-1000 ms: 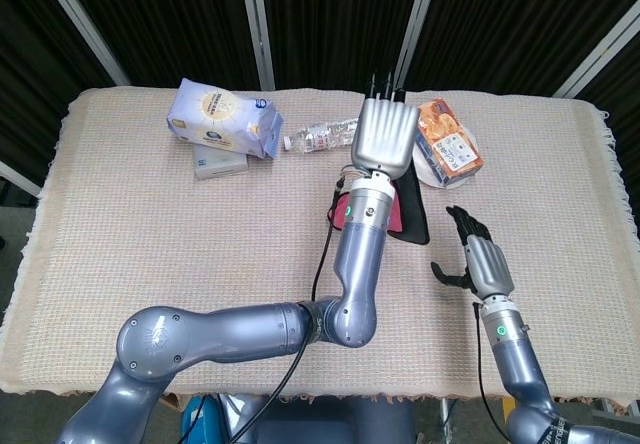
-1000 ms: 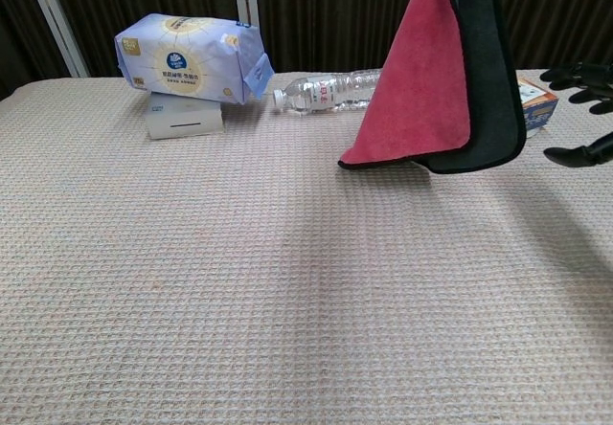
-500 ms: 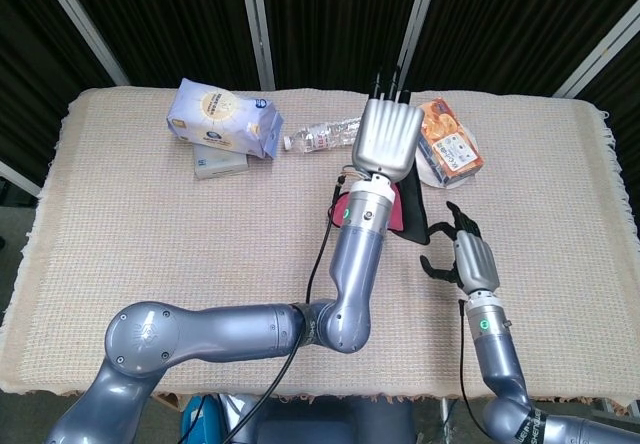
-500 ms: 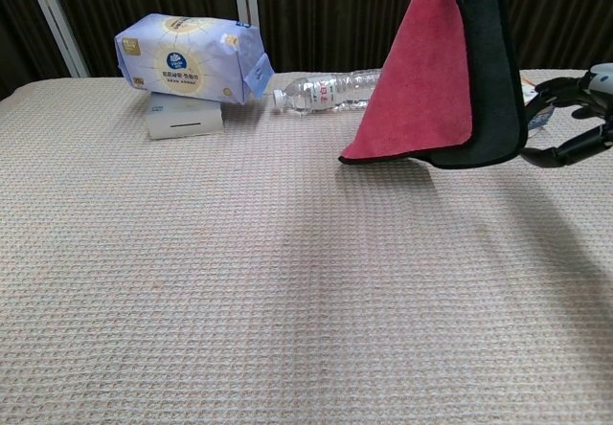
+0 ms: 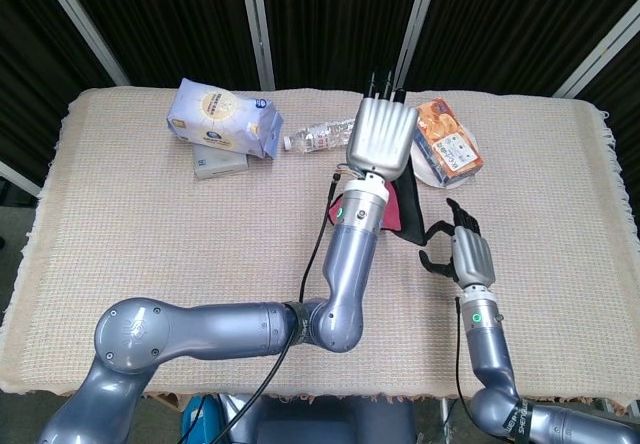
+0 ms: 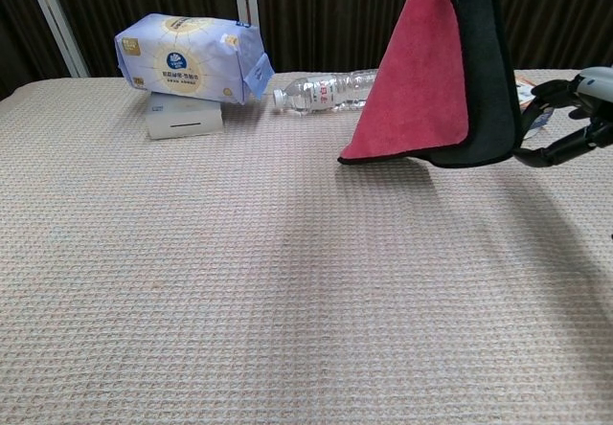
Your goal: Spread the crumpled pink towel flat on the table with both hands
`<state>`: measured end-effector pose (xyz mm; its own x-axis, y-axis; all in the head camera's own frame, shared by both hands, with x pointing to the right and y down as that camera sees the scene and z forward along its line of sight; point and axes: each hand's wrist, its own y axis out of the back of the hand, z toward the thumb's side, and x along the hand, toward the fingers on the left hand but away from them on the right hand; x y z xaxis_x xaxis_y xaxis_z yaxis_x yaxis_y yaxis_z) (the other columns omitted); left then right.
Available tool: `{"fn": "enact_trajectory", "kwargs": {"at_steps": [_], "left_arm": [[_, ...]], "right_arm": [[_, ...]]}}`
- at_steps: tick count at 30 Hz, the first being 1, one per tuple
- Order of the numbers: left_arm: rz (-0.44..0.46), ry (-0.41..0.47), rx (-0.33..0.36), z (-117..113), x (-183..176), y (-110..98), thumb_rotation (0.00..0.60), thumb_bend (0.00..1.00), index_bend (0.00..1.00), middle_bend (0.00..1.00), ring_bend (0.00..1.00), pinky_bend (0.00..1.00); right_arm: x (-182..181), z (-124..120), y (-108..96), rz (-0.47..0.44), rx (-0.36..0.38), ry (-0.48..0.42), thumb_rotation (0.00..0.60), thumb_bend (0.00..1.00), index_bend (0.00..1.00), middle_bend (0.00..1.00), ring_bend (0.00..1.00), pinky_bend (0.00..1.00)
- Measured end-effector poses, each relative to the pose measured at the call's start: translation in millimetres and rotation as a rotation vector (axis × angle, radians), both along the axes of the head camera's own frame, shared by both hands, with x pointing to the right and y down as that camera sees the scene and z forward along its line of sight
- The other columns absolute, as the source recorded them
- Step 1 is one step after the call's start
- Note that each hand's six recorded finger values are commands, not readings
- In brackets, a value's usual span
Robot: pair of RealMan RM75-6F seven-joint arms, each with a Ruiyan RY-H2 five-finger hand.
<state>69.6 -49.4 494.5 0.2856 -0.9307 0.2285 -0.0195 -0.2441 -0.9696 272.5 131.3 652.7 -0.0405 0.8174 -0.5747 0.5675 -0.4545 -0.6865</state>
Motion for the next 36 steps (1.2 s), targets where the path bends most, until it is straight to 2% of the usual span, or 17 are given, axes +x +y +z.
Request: {"fn": "enact_trajectory", "kwargs": {"at_steps": [18, 27, 36], "left_arm": [[0.015, 0.002, -0.006, 5, -2, 1, 0.600, 0.54, 0.69, 0.29, 0.01, 0.04], [0.028, 0.008, -0.006, 4, -1, 5, 0.600, 0.54, 0.69, 0.29, 0.01, 0.04], [0.029, 0.018, -0.003, 0, -2, 6, 0.600, 0.54, 0.69, 0.29, 0.01, 0.03]], "right_arm": [[-12, 6, -2, -0.006, -0.006, -0.010, 0.600, 0.33, 0.58, 0.10, 0.00, 0.00], [-19, 0, -8, -0.009, 0.009, -0.019, 0.600, 0.33, 0.58, 0.10, 0.00, 0.00], [-14, 2, -6, 0.003, -0.006, -0.015, 0.600, 0.46, 0.63, 0.12, 0.00, 0.00]]}}
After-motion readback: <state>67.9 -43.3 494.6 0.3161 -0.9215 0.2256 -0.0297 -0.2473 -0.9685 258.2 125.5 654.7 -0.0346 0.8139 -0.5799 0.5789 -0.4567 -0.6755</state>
